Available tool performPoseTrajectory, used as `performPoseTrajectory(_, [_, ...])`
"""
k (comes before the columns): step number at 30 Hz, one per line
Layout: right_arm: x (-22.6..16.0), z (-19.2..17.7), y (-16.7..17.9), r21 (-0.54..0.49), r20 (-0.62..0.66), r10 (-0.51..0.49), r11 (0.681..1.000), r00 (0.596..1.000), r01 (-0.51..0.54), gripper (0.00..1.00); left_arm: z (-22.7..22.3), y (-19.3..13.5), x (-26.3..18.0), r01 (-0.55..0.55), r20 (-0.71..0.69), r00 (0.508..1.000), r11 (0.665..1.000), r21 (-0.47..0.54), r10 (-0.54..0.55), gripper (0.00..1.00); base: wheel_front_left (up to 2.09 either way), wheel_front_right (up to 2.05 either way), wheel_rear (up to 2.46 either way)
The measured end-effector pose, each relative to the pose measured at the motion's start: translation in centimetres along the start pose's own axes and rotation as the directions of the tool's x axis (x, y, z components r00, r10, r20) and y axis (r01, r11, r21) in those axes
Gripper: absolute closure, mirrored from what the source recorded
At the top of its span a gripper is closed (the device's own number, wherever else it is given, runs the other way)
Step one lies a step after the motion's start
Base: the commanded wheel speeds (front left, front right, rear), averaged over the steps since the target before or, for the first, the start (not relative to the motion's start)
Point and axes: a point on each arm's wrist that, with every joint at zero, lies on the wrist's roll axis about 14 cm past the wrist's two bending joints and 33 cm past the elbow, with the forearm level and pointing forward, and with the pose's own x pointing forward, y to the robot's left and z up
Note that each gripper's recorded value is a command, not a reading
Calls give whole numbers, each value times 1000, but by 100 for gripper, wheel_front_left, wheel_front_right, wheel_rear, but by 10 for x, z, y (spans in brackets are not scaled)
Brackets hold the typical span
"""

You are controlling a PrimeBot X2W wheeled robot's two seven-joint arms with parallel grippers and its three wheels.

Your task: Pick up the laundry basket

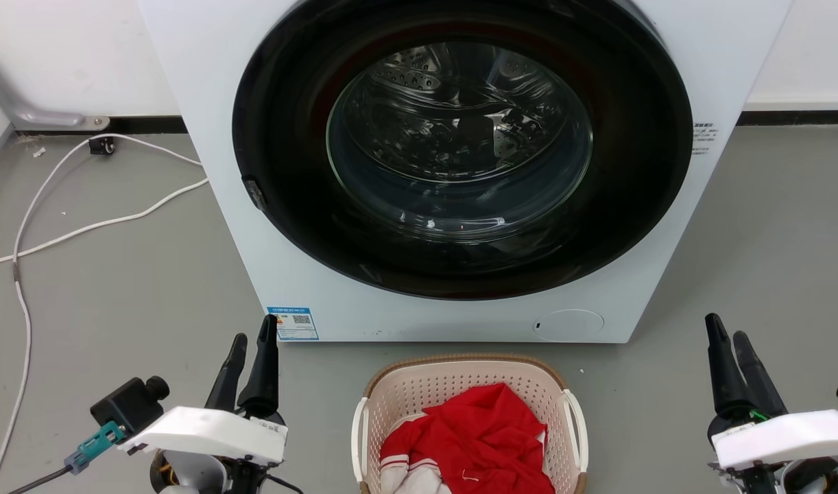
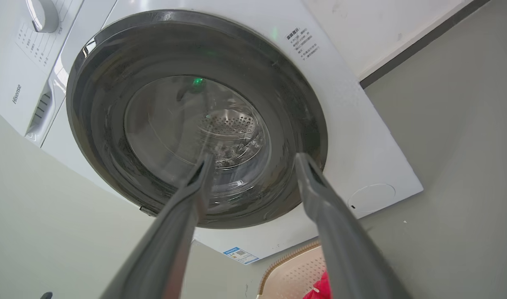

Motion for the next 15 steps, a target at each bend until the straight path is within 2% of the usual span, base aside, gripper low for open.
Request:
performPoseTrajectory(9, [-3, 1, 2, -163, -17, 8, 987, 1000, -10, 0, -7, -1, 0, 22, -27, 999, 984, 179, -17, 0, 0, 0, 0])
performPoseTrajectory(15, [-5, 4, 4, -256, -20, 10, 966, 1000, -15, 0, -12, -5, 1, 46, -47, 998, 958, 282, -34, 0, 0, 0, 0])
